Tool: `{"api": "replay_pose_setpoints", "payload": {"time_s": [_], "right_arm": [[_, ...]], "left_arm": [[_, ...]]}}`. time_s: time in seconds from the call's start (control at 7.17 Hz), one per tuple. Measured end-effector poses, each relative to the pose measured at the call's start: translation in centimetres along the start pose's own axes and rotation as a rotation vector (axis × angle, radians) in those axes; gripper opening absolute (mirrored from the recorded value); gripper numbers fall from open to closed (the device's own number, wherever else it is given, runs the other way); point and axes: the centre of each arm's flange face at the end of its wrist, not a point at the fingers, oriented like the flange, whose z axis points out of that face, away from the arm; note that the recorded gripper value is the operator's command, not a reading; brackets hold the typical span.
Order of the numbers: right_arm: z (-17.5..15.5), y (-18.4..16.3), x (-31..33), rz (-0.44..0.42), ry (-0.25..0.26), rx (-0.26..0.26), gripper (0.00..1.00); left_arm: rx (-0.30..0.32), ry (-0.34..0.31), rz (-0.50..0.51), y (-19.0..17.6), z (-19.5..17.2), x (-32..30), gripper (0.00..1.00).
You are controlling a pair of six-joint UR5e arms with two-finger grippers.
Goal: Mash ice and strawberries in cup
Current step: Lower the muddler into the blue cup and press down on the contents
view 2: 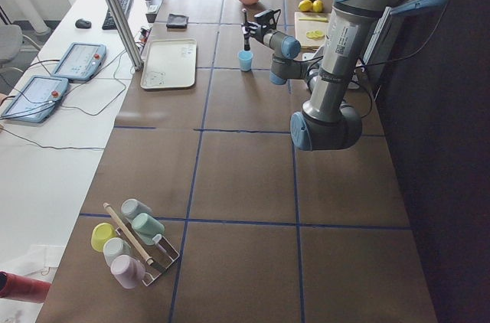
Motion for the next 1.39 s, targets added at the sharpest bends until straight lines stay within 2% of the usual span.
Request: {"api": "replay_pose_setpoints", "payload": {"time_s": [0.7, 1.39], "right_arm": [[0.1, 0.0, 0.1, 0.001, 0.001, -0.001, 1.0], [0.1, 0.0, 0.1, 0.001, 0.0, -0.001, 1.0]], "left_arm": [[-0.024, 0.008, -0.001, 3.9, 1.6, 0.8, 0.03], [-0.04, 0.012, 0.0, 4.8, 1.6, 1.2, 0.03]]}}
